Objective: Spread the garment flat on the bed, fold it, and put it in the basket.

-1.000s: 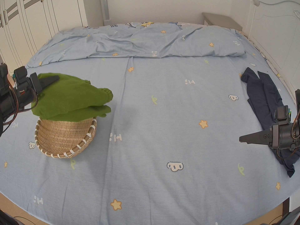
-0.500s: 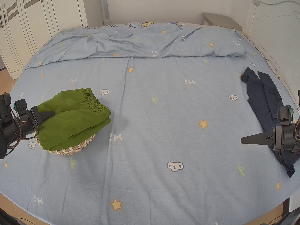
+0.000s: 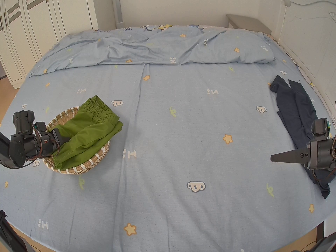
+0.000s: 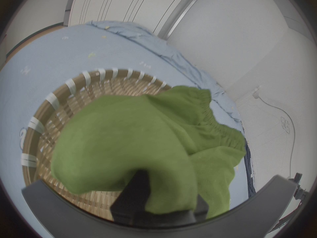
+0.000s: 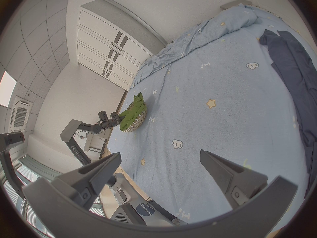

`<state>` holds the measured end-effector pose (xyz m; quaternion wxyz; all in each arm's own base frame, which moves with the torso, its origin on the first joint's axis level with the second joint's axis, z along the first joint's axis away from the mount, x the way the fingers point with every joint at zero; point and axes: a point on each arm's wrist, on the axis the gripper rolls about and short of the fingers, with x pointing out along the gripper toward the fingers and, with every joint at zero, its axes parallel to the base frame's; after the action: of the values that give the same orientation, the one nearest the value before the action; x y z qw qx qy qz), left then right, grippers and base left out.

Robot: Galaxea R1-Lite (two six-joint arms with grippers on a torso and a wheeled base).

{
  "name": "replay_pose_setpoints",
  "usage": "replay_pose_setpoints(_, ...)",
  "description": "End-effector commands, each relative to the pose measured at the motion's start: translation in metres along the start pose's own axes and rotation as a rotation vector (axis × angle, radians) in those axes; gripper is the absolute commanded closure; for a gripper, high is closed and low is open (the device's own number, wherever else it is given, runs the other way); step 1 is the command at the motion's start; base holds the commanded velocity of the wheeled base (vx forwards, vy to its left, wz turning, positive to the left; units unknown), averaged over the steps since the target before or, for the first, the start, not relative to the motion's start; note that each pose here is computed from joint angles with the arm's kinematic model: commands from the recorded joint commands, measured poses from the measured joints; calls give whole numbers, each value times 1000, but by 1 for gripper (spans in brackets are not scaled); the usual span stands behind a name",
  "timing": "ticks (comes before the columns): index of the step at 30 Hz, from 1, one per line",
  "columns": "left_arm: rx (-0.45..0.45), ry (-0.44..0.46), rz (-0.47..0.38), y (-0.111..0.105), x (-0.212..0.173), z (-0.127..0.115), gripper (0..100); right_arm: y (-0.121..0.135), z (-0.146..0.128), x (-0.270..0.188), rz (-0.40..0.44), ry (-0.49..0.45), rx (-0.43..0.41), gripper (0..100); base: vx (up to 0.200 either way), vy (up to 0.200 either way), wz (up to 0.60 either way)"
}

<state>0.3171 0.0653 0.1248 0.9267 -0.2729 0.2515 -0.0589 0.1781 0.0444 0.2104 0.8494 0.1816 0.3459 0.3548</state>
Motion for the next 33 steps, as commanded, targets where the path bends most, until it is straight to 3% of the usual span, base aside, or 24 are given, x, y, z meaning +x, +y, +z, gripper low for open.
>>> replay_pose_setpoints(1,-28,55,23,11,19,-5,100,0,0,0,1,-1,-1,0,0,0,0)
replay_pose_setpoints(6,-30,64,24,9,17,-5,100,0,0,0,1,1,0,0,0,0,0)
replay_pose_setpoints(7,-29,63,24,9,16,-5,0,0,0,0,0,-1,0,0,0,0,0)
replay_pose_setpoints(10,-29,61,26,6,12,-3,0,0,0,0,0,0,1,0,0,0,0)
replay_pose_setpoints(17,11,-2,10,-30,-44,21,0,0,0,0,-2,-4,-1,0,0,0,0)
replay_pose_setpoints(26,132,-41,48,-54,-101,30,0,0,2,-3,-15,-22,-9,0,0,0,0)
replay_pose_setpoints(33,195,-135,59,-68,-141,33,0,17,-10,-30,-59,-122,-106,0,0,0,0)
